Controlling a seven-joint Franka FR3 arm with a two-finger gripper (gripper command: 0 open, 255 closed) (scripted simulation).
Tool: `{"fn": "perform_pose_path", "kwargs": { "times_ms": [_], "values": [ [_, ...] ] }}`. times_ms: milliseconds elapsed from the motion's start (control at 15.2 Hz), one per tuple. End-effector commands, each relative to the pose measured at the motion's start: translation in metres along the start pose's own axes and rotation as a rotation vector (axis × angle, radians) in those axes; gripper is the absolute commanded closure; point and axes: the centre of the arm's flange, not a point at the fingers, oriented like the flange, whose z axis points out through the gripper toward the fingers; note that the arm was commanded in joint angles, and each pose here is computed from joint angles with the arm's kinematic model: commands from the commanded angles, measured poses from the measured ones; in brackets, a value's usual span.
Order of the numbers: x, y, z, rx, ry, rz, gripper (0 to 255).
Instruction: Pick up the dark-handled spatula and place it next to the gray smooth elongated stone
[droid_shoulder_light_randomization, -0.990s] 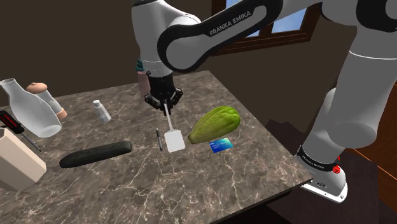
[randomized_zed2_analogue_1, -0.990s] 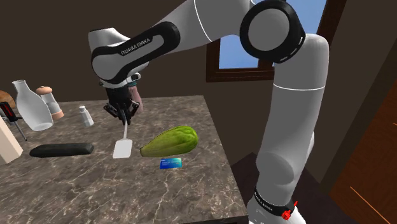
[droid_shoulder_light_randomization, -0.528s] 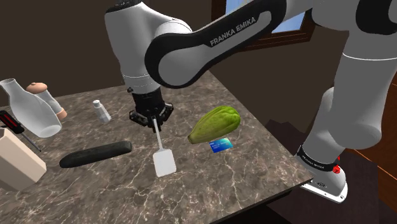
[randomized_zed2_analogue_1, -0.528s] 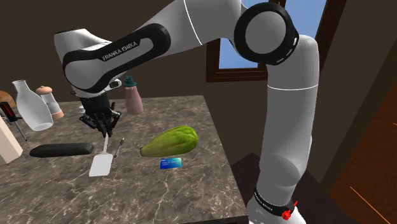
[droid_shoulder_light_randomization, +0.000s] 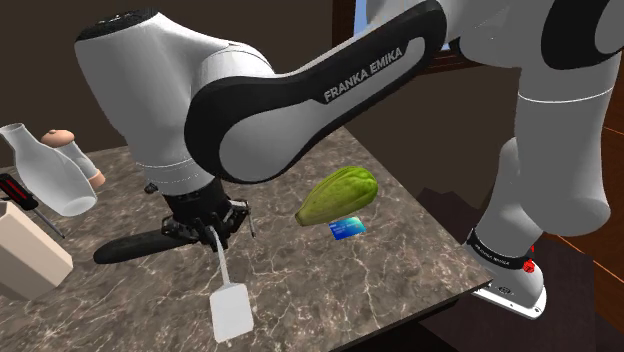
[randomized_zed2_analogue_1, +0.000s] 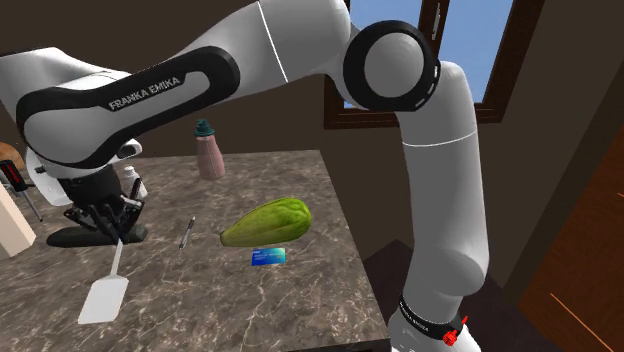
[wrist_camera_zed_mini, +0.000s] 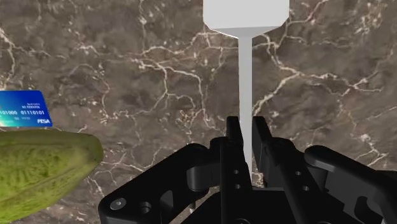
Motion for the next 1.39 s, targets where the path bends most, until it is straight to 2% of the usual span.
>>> {"fn": "perform_pose_path", "kwargs": {
  "times_ms": [0,528,1320],
  "values": [
    [-0.022,-0.012,-0.003,0.000,0.000,0.002,255],
    [-0.107,-0.068,-0.008,0.000,0.000,0.002,255],
    [-0.111,-0.068,0.055,0.000,0.000,0.002,255]
  ]
}}
